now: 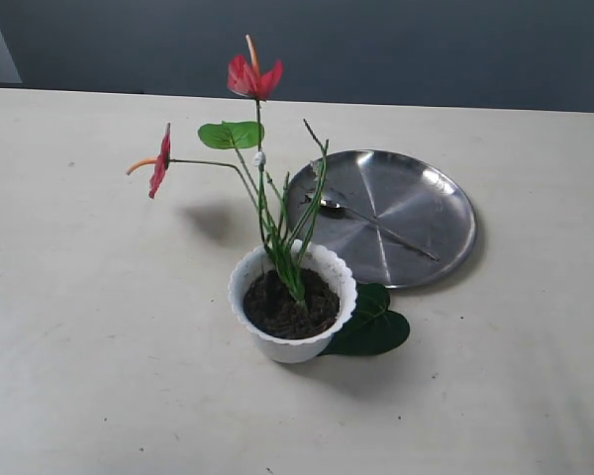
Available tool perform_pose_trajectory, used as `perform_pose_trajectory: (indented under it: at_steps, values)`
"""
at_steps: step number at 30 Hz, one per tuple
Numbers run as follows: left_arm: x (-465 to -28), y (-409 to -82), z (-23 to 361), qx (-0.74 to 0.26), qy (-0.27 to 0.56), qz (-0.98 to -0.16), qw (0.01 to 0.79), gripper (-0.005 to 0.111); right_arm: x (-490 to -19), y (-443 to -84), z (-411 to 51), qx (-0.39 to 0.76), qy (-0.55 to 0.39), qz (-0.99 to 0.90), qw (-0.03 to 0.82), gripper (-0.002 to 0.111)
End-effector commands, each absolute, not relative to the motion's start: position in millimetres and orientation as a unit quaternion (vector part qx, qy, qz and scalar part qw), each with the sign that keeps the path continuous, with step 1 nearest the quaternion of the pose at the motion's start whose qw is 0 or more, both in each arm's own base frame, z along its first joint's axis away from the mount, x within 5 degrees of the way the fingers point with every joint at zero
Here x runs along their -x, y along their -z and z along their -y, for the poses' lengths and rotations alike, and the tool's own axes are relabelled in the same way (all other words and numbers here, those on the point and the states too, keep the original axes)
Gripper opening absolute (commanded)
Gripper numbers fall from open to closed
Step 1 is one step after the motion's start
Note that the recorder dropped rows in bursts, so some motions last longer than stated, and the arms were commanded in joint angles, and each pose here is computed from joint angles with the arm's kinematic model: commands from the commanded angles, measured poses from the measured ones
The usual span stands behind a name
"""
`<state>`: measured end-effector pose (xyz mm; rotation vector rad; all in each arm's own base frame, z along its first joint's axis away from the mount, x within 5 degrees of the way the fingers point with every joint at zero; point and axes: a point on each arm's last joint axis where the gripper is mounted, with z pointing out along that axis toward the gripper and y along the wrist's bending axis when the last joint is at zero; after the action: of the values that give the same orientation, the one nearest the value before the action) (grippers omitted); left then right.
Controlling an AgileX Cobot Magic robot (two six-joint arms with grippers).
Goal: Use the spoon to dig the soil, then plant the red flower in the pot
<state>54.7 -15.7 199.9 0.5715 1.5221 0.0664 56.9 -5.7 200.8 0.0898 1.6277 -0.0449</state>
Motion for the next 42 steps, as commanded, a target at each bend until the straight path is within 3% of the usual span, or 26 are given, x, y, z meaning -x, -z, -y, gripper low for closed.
perform_pose_trajectory:
  at_steps: [1,42]
  values:
    - [-54.1,-201.7,16.4,-0.253,-0.021,-0.675,0.693,0.001,-56.2,-199.8,6.4,-0.064,0.009,-0.725,0.685,0.024]
    - [-54.1,-201.9,16.4,-0.253,-0.021,-0.674,0.694,0.001,-56.2,-199.8,5.9,-0.076,-0.006,-0.724,0.685,0.024]
